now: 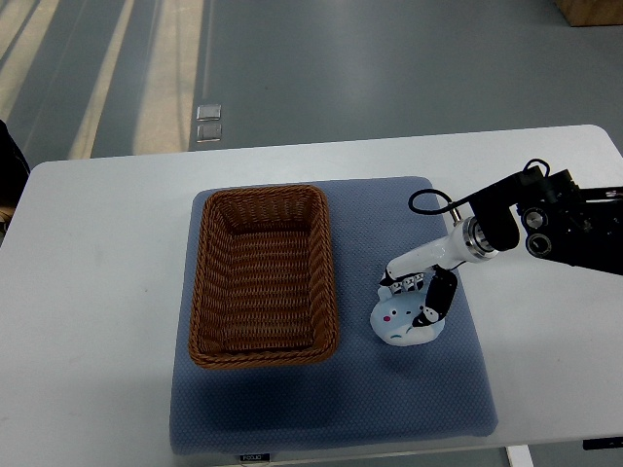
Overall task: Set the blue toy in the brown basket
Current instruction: 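Close the right hand fingers around the blue plush toy, then lift the plush toy and carry it over the wicker basket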
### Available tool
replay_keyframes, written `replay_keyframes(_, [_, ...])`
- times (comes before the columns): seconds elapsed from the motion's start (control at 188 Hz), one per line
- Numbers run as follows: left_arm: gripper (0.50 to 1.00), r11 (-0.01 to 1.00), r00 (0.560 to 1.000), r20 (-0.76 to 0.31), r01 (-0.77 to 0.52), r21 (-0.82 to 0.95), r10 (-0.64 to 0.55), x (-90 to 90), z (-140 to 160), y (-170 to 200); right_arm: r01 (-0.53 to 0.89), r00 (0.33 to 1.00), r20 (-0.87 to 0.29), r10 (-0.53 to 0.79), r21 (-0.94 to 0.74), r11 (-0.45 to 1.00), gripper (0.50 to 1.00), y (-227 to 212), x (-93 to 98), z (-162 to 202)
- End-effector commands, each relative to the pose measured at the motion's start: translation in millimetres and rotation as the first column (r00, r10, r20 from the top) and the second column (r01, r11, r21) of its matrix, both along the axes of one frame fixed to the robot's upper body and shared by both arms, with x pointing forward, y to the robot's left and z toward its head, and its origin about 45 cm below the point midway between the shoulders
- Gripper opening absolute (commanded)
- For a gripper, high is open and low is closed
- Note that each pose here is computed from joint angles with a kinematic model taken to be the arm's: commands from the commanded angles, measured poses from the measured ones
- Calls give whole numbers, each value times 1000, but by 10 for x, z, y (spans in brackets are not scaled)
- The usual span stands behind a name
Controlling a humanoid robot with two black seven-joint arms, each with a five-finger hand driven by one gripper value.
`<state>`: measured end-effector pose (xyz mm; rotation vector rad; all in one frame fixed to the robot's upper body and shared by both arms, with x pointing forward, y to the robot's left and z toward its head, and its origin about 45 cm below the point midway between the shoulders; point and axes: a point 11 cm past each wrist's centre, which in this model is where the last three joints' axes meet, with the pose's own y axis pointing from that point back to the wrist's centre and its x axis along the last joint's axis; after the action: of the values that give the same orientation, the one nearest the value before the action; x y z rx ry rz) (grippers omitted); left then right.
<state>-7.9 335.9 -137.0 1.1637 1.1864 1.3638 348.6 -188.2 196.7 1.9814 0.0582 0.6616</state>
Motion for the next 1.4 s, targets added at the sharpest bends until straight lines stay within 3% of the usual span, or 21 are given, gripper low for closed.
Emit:
replay_keyframes(0.0, [1000,1000,1000,0,0,0,0,0,0,-1,4,1000,8,-4,-3,1000,500,-25,26,36])
replay_keyframes(0.282, [1000,1000,1000,0,0,0,0,0,0,-1,24,997,72,-25,17,1000,500,-71,226,338])
replay_keyframes(0.624, [1000,1000,1000,0,1,0,-1,-1,0,-1,46,970,236,-58,56,997,500,50,730,1145])
replay_keyframes(0.81, [1000,1000,1000,0,0,0,0,0,0,-1,-66,963,269,34,112,992,500,681,715,1299])
replay_keyframes(1.055, [1000,1000,1000,0,0,1,0,-1,0,5,-119,960,273,62,197,973,500,1257,713,1373])
replay_keyframes(1.396, [1000,1000,1000,0,0,1,0,-1,0,5,-87,979,200,37,247,965,500,1631,614,793])
